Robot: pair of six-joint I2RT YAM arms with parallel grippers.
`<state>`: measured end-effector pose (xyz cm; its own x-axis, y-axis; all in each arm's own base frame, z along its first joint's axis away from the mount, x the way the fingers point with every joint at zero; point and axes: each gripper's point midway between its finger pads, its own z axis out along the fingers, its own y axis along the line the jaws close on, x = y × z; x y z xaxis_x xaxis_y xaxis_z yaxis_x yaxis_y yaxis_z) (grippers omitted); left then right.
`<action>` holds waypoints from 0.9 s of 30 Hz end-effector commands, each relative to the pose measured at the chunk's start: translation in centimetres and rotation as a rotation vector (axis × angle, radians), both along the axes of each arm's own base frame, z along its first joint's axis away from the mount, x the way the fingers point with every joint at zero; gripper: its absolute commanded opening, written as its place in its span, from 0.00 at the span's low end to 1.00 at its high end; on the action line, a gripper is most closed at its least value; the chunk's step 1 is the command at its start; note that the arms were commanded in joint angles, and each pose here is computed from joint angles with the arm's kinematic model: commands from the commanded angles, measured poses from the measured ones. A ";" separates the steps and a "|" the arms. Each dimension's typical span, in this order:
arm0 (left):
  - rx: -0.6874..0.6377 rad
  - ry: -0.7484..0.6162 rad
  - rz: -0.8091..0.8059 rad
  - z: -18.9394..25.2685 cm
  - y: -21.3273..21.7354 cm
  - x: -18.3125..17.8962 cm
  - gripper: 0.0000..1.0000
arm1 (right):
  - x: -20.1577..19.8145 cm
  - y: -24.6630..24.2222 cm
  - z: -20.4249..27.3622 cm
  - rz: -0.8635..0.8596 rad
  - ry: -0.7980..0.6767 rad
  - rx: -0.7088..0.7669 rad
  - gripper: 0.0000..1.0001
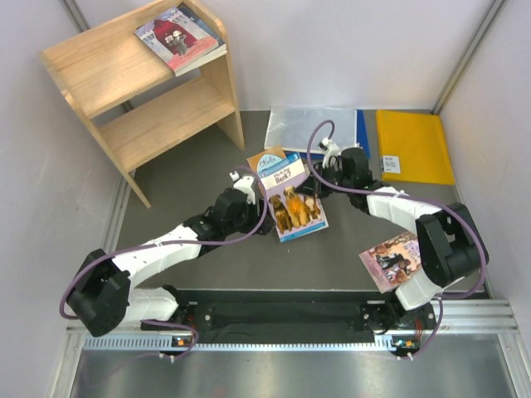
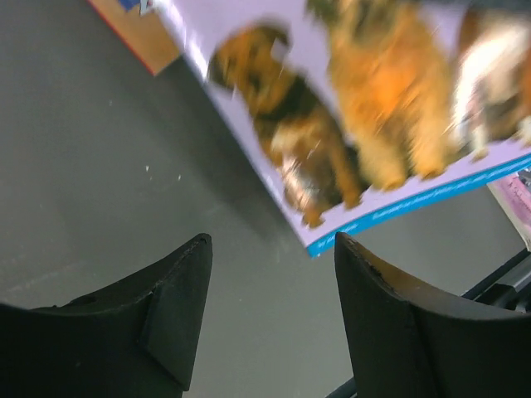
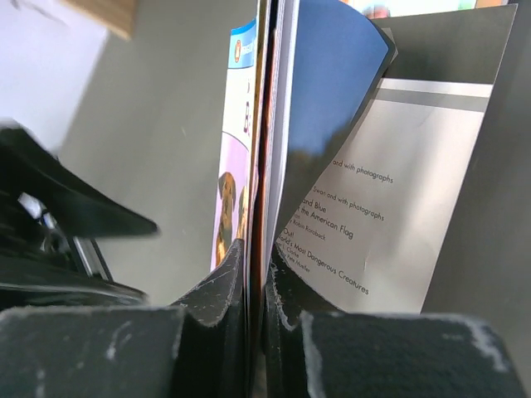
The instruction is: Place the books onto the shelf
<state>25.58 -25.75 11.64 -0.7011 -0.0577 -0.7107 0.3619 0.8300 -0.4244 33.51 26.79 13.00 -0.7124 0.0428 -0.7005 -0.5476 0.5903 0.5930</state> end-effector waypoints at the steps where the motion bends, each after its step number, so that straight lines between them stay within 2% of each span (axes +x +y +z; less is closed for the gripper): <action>1: -0.155 -0.103 0.056 2.6 -0.5 0.8 0.66 | 1.9 0.8 8.3 0.019 -0.192 0.122 0.00; 9: -0.275 -0.171 0.067 2.8 -0.6 0.6 0.73 | 1.2 1.1 10.6 0.053 -0.213 0.171 0.00; 15: -0.347 -0.254 0.125 5.2 -0.1 1.6 0.70 | 0.3 1.0 11.2 0.079 -0.221 0.184 0.00; 27: -0.398 -0.245 0.072 5.7 -2.2 2.1 0.64 | -0.5 1.2 12.5 0.103 -0.233 0.227 0.00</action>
